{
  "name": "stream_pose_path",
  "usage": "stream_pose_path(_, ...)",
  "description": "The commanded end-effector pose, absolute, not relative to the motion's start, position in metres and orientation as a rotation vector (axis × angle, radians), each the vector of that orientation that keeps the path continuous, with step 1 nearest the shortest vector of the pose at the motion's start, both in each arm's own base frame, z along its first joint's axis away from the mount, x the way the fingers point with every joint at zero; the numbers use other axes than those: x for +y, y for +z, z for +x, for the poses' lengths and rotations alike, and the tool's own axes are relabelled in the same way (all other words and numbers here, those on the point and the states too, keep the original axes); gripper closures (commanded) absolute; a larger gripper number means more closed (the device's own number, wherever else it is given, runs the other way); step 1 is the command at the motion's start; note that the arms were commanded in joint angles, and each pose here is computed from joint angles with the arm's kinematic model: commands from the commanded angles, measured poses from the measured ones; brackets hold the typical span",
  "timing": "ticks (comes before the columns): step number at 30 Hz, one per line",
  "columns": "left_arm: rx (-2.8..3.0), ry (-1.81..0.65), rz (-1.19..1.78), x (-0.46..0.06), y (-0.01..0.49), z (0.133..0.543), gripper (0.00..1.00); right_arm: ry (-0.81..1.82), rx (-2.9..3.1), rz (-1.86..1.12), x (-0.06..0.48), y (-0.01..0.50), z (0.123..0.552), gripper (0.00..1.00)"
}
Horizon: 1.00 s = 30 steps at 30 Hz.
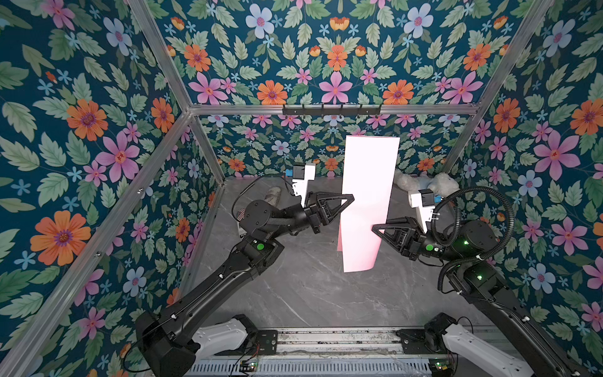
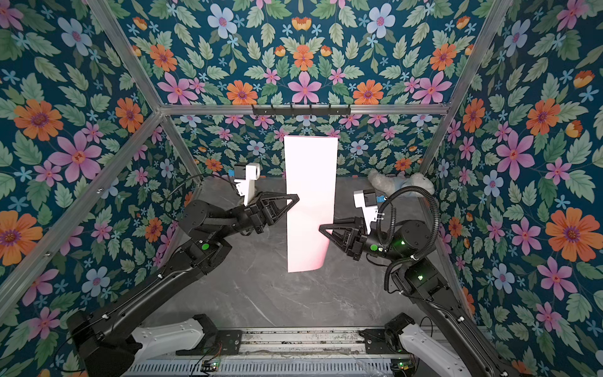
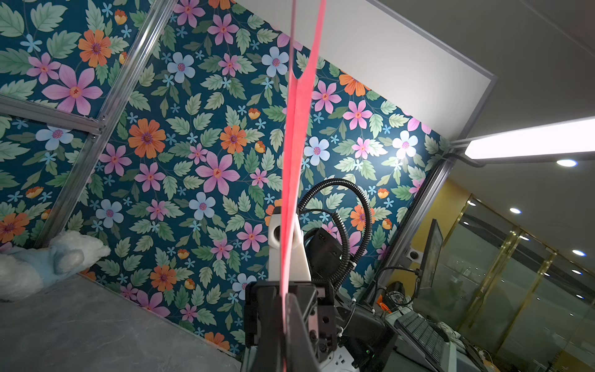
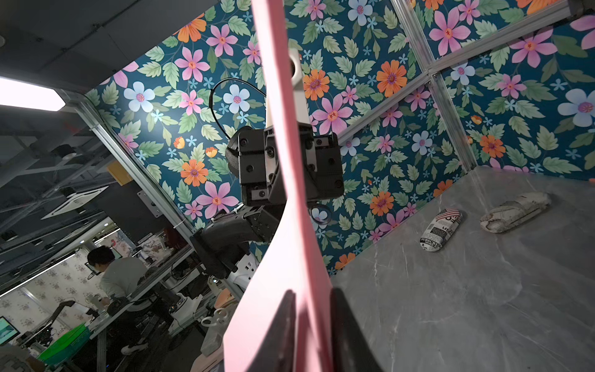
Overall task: Fold the rectangular paper in half along the long edge
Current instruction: Fold the paper.
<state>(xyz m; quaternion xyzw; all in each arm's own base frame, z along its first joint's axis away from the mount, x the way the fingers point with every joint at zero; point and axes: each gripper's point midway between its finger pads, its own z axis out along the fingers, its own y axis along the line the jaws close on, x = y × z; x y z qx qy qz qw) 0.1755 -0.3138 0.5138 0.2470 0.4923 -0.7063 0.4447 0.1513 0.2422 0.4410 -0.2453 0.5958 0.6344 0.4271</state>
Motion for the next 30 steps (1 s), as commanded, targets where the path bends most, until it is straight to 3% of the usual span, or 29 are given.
stream_pose_path(1, 1.184, -1.744, 0.617, -0.312, 0.521, 0.174, 1.00, 1.608, 1.444, -0.655, 0.241, 0.445, 0.142, 1.00)
stream_pose_path(2, 1.182, -1.745, 0.616, -0.312, 0.522, 0.174, 1.00, 1.611, 1.442, -0.654, 0.241, 0.445, 0.141, 0.91)
stream_pose_path(3, 1.182, -1.746, 0.616, -0.313, 0.522, 0.175, 1.00, 1.612, 1.442, -0.656, 0.240, 0.444, 0.140, 0.90)
stream_pose_path(5, 1.175, -1.749, 0.617, -0.313, 0.524, 0.175, 1.00, 1.626, 1.427, -0.667, 0.239, 0.443, 0.135, 1.00)
stream_pose_path(7, 1.172, -1.749, 0.619, -0.313, 0.525, 0.175, 1.00, 1.638, 1.421, -0.679, 0.239, 0.442, 0.131, 1.00)
stream_pose_path(8, 1.169, -1.750, 0.620, -0.313, 0.526, 0.175, 1.00, 1.640, 1.421, -0.676, 0.238, 0.442, 0.131, 0.95)
stream_pose_path(9, 1.169, -1.751, 0.620, -0.313, 0.526, 0.175, 1.00, 1.642, 1.422, -0.676, 0.238, 0.442, 0.130, 0.79)
stream_pose_path(10, 1.165, -1.751, 0.620, -0.313, 0.527, 0.175, 1.00, 1.647, 1.420, -0.688, 0.238, 0.441, 0.129, 0.78)
stream_pose_path(12, 1.162, -1.752, 0.621, -0.313, 0.528, 0.175, 1.00, 1.651, 1.417, -0.695, 0.238, 0.440, 0.126, 1.00)
stream_pose_path(14, 1.162, -1.753, 0.621, -0.314, 0.529, 0.175, 1.00, 1.655, 1.417, -0.704, 0.237, 0.439, 0.124, 1.00)
stream_pose_path(15, 1.162, -1.752, 0.621, -0.314, 0.529, 0.176, 1.00, 1.654, 1.420, -0.698, 0.237, 0.439, 0.124, 0.96)
stream_pose_path(16, 1.160, -1.754, 0.621, -0.314, 0.530, 0.175, 1.00, 1.643, 1.430, -0.694, 0.236, 0.438, 0.125, 0.85)
stream_pose_path(17, 1.162, -1.755, 0.622, -0.314, 0.530, 0.176, 1.00, 1.639, 1.434, -0.698, 0.236, 0.437, 0.124, 0.88)
stream_pose_path(18, 1.158, -1.756, 0.622, -0.314, 0.531, 0.175, 1.00, 1.636, 1.431, -0.698, 0.235, 0.437, 0.124, 1.00)
stream_pose_path(21, 1.156, -1.757, 0.626, -0.315, 0.532, 0.176, 1.00, 1.645, 1.431, -0.711, 0.235, 0.436, 0.120, 1.00)
stream_pose_path(22, 1.155, -1.757, 0.625, -0.315, 0.532, 0.176, 1.00, 1.637, 1.440, -0.700, 0.235, 0.435, 0.121, 0.96)
stream_pose_path(23, 1.157, -1.757, 0.625, -0.315, 0.532, 0.176, 1.00, 1.632, 1.453, -0.698, 0.235, 0.433, 0.122, 0.80)
stream_pose_path(24, 1.155, -1.757, 0.626, -0.316, 0.532, 0.176, 1.00, 1.636, 1.458, -0.707, 0.236, 0.430, 0.122, 0.84)
stream_pose_path(25, 1.154, -1.757, 0.626, -0.316, 0.533, 0.176, 1.00, 1.639, 1.461, -0.713, 0.236, 0.428, 0.121, 0.99)
stream_pose_path(28, 1.149, -1.758, 0.630, -0.316, 0.535, 0.176, 1.00, 1.647, 1.474, -0.715, 0.236, 0.424, 0.120, 1.00)
stream_pose_path(29, 1.150, -1.759, 0.630, -0.316, 0.535, 0.176, 1.00, 1.642, 1.482, -0.708, 0.236, 0.423, 0.121, 0.86)
stream_pose_path(30, 1.147, -1.758, 0.632, -0.316, 0.535, 0.176, 1.00, 1.639, 1.482, -0.713, 0.236, 0.422, 0.120, 0.91)
